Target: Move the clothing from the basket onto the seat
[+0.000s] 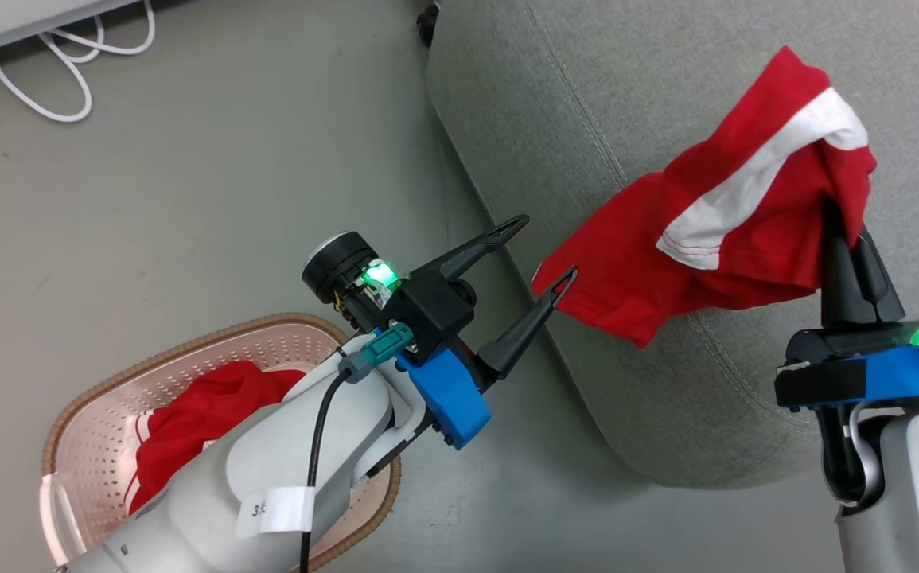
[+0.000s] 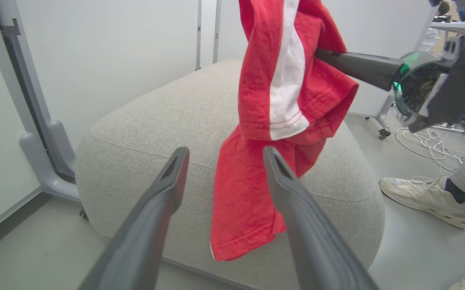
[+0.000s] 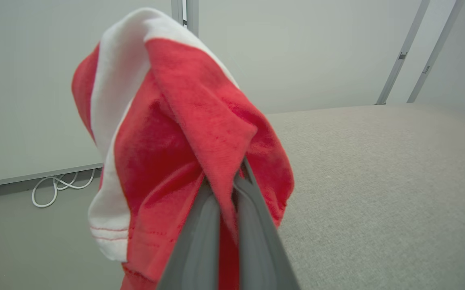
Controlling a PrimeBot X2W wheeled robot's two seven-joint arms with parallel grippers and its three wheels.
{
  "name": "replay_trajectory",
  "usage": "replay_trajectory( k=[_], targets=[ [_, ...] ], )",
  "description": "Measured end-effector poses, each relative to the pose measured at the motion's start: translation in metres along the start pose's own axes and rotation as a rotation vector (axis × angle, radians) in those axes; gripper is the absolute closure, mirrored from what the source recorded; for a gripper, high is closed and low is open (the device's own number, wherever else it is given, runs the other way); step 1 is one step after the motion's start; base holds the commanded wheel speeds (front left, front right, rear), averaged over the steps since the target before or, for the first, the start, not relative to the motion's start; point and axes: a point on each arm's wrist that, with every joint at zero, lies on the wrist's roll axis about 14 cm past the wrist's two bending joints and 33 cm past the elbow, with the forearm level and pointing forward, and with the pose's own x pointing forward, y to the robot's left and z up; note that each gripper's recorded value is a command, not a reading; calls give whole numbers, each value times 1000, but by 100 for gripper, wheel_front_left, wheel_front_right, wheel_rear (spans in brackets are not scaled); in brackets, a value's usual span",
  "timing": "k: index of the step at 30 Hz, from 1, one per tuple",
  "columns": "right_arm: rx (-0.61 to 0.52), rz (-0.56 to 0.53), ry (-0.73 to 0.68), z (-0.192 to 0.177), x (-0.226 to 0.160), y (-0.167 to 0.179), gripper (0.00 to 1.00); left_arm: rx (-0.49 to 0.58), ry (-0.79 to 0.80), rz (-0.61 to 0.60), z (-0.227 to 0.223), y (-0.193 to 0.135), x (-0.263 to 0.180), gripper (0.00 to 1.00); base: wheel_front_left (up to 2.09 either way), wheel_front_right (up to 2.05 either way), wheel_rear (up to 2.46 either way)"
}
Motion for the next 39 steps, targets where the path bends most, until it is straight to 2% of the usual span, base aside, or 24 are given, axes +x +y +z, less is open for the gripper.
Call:
replay_trajectory(
  k=[7, 16, 22, 28, 34, 39],
  targets=[
    [0, -41, 37, -12, -7, -10, 100, -17, 8, -27, -9, -2, 6, 0, 0, 0, 0],
    [-3, -17, 8, -5, 1, -1, 100, -23, -2, -25, -6, -2, 7, 0, 0, 0, 0],
    [-75, 55, -104, 32, 32, 11, 100, -14, -14, -8, -6, 10, 6, 0, 0, 0, 0],
    [-195, 113, -266, 87, 79, 17, 100, -12, -30, 9, -12, 27, 6, 0, 0, 0, 0],
    [-308, 78, -409, 136, 121, 0, 100, -14, -38, 32, -25, 51, 5, 0, 0, 0, 0],
    [-360, -21, -484, 160, 147, -32, 100, -15, -40, 58, -43, 78, 3, 0, 0, 0, 0]
  ],
)
